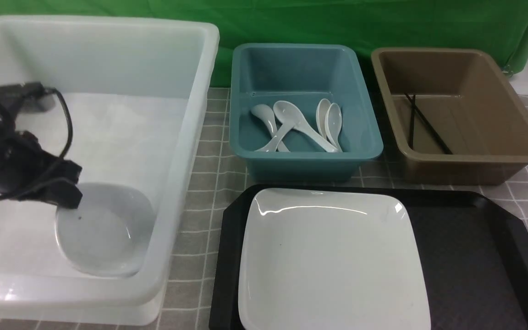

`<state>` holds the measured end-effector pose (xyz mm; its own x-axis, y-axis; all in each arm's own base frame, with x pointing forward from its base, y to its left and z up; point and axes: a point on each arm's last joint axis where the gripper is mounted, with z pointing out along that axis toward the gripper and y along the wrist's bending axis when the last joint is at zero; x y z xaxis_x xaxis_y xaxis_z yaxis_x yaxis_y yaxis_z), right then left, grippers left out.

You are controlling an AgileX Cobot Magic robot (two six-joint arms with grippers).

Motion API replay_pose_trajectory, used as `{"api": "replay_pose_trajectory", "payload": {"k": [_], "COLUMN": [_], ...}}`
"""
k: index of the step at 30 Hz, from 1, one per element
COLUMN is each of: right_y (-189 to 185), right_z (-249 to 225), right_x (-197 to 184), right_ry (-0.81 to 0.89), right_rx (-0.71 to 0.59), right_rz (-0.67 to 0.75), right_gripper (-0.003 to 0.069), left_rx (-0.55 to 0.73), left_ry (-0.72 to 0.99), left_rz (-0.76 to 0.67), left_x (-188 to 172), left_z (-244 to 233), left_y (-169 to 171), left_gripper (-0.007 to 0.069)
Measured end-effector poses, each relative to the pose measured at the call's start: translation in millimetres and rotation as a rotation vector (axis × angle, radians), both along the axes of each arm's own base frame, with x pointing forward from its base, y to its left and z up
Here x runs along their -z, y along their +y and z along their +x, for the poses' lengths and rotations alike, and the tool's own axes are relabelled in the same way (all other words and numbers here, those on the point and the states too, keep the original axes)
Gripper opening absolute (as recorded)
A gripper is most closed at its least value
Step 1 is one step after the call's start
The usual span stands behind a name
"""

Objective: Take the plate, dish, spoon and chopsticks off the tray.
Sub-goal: Use the left arm to put the small plate into the large storage box on the left, then use the right arm to grab a plate from the dinner plate

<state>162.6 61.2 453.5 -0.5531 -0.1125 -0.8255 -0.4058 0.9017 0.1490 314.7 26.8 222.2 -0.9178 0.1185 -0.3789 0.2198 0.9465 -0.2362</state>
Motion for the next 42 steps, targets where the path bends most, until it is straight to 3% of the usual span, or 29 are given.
{"api": "replay_pose_trajectory", "payload": {"k": [4,7,11,16,18,19,20,22,24,26,31,35,39,42], "right_y": [0,0,-2,-3,-1,1,2,5,7,8,7,4,4,11], "right_z": [0,0,6,32,46,54,56,72,77,82,79,66,50,41], "right_x": [0,1,15,54,78,95,98,130,143,153,168,194,228,252], "right_ry": [-0.001,0.005,0.049,0.208,0.297,0.357,0.366,0.486,0.542,0.592,0.675,0.770,0.845,0.842], "right_rx": [-0.001,-0.002,0.028,0.105,0.116,0.118,0.117,0.117,0.113,0.110,0.109,0.124,0.155,0.167], "right_rz": [-0.001,-0.001,-0.031,-0.100,-0.131,-0.149,-0.152,-0.187,-0.204,-0.219,-0.239,-0.256,-0.213,-0.080], "right_gripper": [0.0235,0.0235,0.0239,0.0240,0.0240,0.0240,0.0240,0.0240,0.0240,0.0240,0.0241,0.0277,0.0384,0.0489], "left_rx": [-0.041,-0.064,-0.097,-0.144,-0.126,-0.097,-0.092,-0.001,0.076,0.170,0.317,0.401,0.450,0.454], "left_ry": [-0.023,-0.067,-0.127,-0.165,-0.197,-0.219,-0.223,-0.283,-0.322,-0.362,-0.341,-0.326,-0.320,-0.307], "left_rz": [0.021,0.053,0.109,0.101,0.088,0.085,0.084,0.059,0.042,0.020,-0.063,-0.055,-0.057,-0.060], "left_x": [8,9,0,-36,-60,-73,-75,-99,-112,-124,-128,-125,-122,-117], "left_z": [8,13,17,15,8,2,1,-16,-27,-40,-65,-78,-84,-83], "left_y": [4,8,13,13,5,-4,-6,-40,-63,-90,-150,-175,-192,-197], "left_gripper": [0.0071,0.0176,0.0418,0.0515,0.0483,0.0418,0.0418,0.0200,0.0088,0.0032,0.0000,0.0000,0.0000,0.0000]}}
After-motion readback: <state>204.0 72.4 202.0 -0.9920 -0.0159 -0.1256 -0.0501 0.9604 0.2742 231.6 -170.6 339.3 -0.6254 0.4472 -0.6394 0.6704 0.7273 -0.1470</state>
